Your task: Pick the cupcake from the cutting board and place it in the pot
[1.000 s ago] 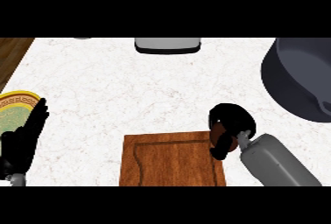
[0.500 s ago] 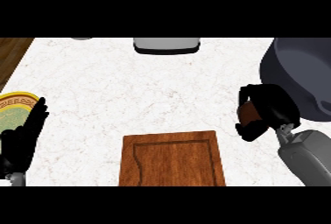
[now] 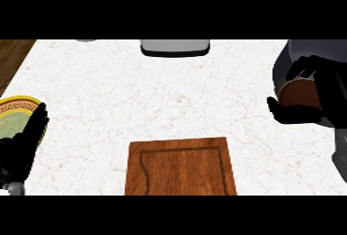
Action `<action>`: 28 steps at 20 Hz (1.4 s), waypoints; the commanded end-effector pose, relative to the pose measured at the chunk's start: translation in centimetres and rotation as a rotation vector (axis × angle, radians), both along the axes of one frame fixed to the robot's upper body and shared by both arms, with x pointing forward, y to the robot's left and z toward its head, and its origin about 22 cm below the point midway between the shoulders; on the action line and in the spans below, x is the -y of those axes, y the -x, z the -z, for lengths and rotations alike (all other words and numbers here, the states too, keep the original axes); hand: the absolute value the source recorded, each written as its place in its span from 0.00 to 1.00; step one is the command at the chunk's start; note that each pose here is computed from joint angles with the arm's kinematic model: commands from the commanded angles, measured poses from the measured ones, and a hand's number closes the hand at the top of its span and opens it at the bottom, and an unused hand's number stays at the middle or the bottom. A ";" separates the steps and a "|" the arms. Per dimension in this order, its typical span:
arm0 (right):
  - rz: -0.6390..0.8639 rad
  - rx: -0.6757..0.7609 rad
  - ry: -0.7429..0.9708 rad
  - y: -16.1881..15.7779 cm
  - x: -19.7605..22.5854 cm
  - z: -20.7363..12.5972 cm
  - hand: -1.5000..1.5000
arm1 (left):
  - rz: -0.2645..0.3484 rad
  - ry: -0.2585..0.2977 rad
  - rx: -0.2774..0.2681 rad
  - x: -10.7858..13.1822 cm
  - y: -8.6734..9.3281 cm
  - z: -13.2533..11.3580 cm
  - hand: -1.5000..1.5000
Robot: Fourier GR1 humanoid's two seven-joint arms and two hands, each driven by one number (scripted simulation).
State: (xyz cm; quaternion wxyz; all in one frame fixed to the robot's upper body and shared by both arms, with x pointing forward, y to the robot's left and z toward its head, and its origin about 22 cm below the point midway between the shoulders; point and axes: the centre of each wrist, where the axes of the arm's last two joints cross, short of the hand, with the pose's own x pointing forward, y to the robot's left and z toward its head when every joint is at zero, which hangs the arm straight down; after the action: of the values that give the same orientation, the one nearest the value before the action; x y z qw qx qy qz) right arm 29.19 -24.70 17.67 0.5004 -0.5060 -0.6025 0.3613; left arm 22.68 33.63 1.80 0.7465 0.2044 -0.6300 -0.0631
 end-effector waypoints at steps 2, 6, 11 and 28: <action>0.024 0.090 -0.131 -2.0 2.5 -3.4 1.00 | 0.019 0.014 0.000 1.1 -0.2 -0.2 0.50; 0.037 0.129 -0.175 -2.8 5.7 -3.1 1.00 | 0.014 0.012 0.019 1.8 -1.0 -0.2 0.50; 0.050 0.164 -0.208 -5.3 9.5 -4.2 1.00 | 0.007 0.000 0.008 1.0 -0.2 -0.5 0.50; 0.099 0.061 -0.082 -12.0 17.2 0.8 1.00 | 0.063 -0.016 0.032 2.0 -2.9 -1.1 0.50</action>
State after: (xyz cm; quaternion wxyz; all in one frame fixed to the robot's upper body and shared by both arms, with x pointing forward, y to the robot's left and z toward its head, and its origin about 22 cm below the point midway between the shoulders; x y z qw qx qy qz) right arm 41.26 -40.66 18.99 0.5199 -0.5158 -0.6244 0.2717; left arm 24.60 32.31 2.77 0.7374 0.1868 -0.6439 -0.0816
